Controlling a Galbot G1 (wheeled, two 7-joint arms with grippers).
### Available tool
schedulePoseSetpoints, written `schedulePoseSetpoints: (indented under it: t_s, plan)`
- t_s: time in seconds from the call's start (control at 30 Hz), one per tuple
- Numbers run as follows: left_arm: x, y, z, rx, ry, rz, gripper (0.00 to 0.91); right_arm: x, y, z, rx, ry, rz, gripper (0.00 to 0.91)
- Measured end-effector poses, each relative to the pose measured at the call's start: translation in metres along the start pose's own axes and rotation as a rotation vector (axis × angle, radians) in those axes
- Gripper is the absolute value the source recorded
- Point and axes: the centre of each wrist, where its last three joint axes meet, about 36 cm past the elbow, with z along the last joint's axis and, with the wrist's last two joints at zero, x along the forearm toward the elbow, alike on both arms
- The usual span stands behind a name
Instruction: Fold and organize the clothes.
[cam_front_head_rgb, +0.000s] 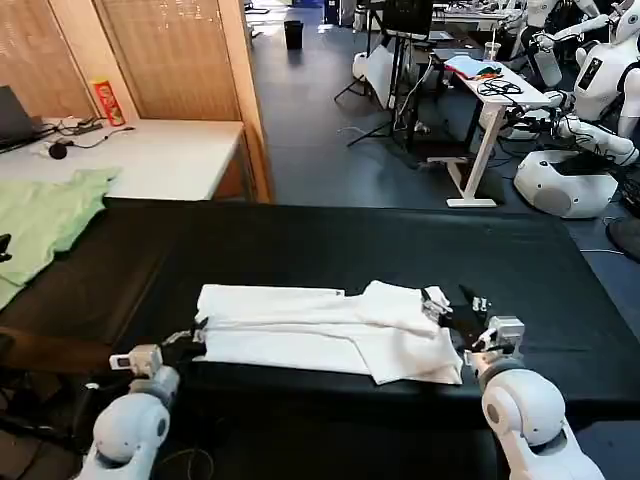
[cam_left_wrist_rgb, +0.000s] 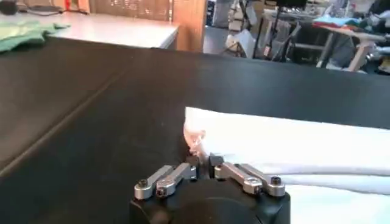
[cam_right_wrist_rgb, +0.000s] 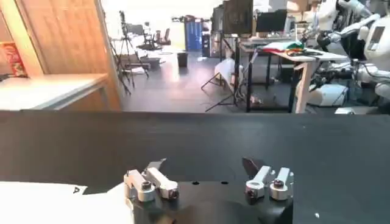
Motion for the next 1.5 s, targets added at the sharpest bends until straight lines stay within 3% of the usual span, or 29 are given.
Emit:
schedulePoseSetpoints:
  t_s: [0.23, 0.53, 0.67, 0.8, 1.17, 1.5]
  plan:
    - [0.001, 0.028, -0.001, -0.241, -0.064, -0.099, 0.000, 0.003, -0.002, 0.001, -0.013, -0.002, 0.011, 0.878]
    - [0.000, 0.094, -0.030, -0.576, -0.132, -0.257, 0.000, 0.006, 0.003, 0.005, -0.036, -0.004, 0.016, 0.878]
    - [0.004, 0.092, -0.031, -0.607, -0.110, -0.264, 0.000, 0.007, 0.005, 0.009, -0.045, -0.003, 0.020, 0.878]
    - [0.012, 0.066, -0.030, -0.498, -0.096, -0.212, 0.000, 0.006, 0.005, 0.014, -0.051, 0.002, 0.030, 0.878]
    - [0.030, -0.049, -0.052, -0.138, -0.144, 0.077, 0.000, 0.011, -0.005, 0.025, -0.045, 0.024, 0.085, 0.878]
    - [0.030, -0.119, -0.058, 0.079, -0.102, 0.246, 0.000, 0.015, -0.009, 0.032, -0.049, 0.036, 0.115, 0.878]
